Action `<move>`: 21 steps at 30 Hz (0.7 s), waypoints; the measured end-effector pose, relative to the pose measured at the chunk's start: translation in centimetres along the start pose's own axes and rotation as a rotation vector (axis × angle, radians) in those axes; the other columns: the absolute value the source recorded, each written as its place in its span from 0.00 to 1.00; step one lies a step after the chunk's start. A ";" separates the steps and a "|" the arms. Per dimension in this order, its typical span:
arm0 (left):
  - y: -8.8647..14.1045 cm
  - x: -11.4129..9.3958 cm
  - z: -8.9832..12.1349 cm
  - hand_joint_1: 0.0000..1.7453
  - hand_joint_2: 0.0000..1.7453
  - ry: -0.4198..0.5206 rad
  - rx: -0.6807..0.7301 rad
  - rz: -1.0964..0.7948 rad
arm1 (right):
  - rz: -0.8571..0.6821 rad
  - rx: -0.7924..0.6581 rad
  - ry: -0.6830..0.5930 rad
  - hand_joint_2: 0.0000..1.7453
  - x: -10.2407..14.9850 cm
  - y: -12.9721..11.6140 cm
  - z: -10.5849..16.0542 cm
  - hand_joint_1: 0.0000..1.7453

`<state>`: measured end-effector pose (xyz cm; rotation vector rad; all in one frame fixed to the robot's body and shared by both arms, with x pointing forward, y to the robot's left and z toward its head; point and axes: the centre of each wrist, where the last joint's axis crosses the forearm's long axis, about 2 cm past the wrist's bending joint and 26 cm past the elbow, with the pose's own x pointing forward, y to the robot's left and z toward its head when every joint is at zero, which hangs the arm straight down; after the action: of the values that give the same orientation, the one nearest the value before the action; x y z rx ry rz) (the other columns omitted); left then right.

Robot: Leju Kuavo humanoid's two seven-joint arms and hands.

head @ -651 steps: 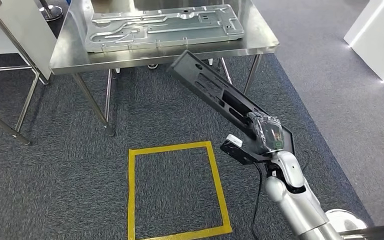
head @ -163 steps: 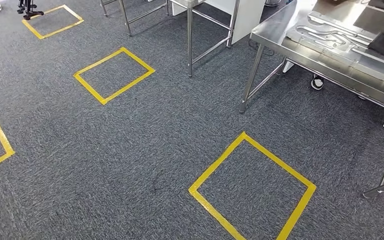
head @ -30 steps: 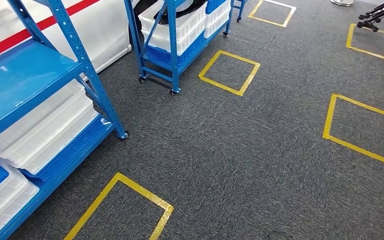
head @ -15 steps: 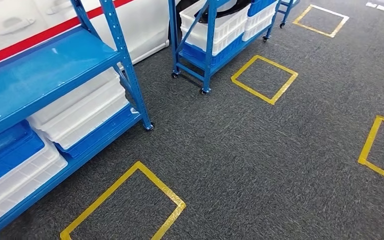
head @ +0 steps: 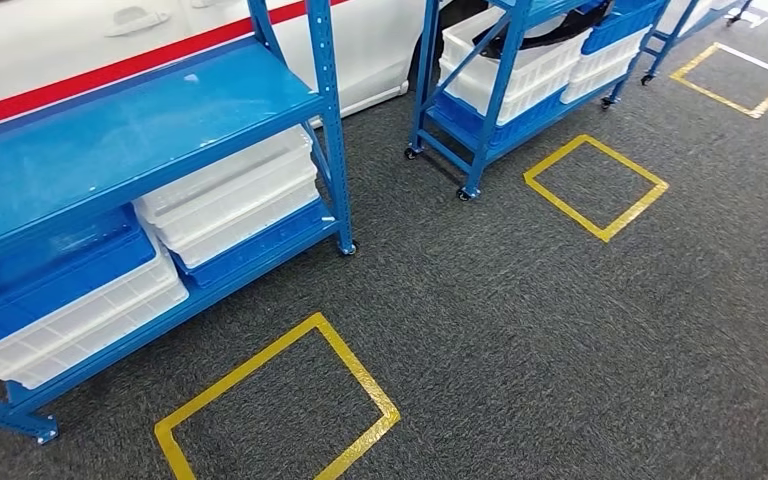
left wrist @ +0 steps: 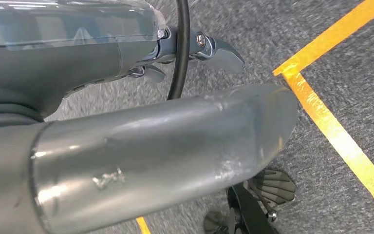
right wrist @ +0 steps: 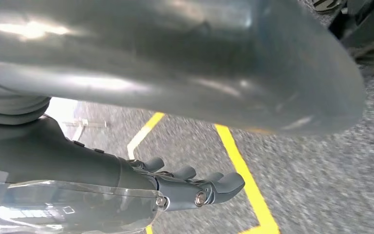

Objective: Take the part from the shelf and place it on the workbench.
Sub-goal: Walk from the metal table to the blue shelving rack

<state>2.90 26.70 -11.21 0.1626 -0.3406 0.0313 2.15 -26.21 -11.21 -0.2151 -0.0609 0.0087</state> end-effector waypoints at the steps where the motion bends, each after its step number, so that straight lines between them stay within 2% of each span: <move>1: 0.0 0.1 0.0 0.00 0.00 -0.001 -0.001 0.000 | 0.000 0.000 0.000 0.00 0.0 0.0 0.0 0.00; 21: 0.0 -0.2 0.1 0.00 0.00 -0.006 -0.007 -0.001 | 0.004 -0.020 -0.011 0.00 0.5 -1.0 -0.3 0.00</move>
<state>2.67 26.67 -11.23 0.1558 -0.3469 0.0286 2.72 -27.27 -11.21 -0.2347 -0.0715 0.0130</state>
